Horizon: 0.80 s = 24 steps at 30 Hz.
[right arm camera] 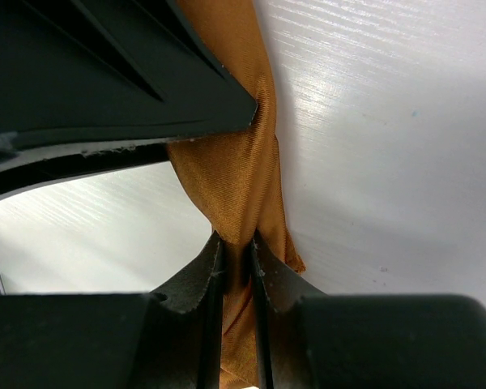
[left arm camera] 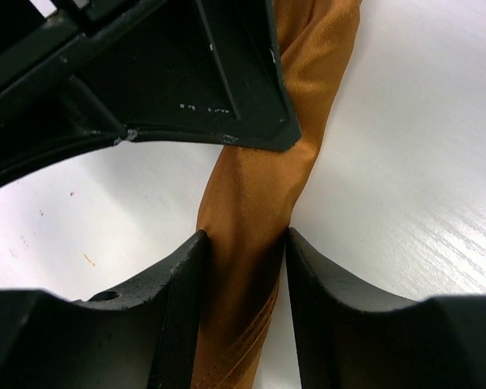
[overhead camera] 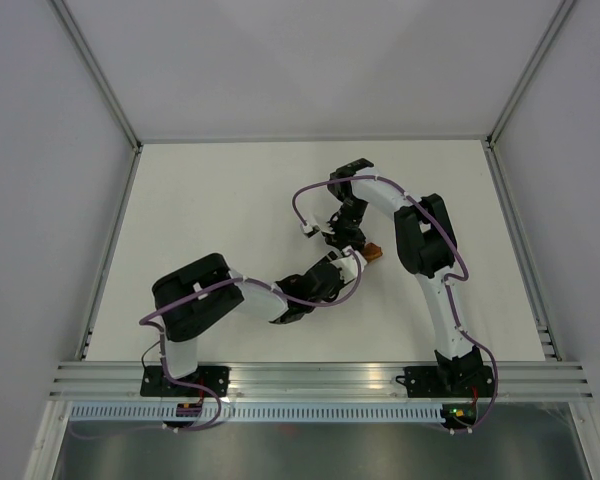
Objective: Fold the napkin, place the utensils inside, and roll it up
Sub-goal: Roll the napkin at the center of the board.
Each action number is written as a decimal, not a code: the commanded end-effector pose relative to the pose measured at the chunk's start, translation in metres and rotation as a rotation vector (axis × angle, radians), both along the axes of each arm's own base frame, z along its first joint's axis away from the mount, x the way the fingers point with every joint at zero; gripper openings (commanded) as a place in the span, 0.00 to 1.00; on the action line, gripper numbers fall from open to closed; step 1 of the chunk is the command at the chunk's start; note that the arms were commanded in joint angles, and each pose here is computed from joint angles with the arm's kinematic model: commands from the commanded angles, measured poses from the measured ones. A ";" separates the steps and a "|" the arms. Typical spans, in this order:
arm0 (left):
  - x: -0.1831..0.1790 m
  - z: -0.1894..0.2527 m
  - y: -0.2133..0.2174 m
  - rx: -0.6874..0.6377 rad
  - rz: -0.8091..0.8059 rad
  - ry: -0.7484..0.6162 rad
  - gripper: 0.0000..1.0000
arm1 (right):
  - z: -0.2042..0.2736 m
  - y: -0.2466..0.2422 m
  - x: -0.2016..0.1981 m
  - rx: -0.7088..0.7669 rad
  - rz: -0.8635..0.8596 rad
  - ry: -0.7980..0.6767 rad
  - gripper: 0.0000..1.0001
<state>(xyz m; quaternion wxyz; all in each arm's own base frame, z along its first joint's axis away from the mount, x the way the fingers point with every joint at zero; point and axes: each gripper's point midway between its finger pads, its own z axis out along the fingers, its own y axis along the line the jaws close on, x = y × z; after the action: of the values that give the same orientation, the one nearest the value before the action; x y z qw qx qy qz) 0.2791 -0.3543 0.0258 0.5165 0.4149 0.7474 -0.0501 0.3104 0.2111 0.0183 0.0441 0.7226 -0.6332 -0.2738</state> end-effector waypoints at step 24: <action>-0.012 -0.041 0.003 0.033 -0.015 0.162 0.07 | -0.004 0.002 0.036 0.078 -0.134 -0.093 0.52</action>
<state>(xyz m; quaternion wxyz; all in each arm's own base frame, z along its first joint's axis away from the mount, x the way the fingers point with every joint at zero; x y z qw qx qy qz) 0.2798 -0.3628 0.0215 0.5076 0.4191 0.7496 -0.0690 0.3070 0.2094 0.0271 0.0409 0.6780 -0.6676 -0.3048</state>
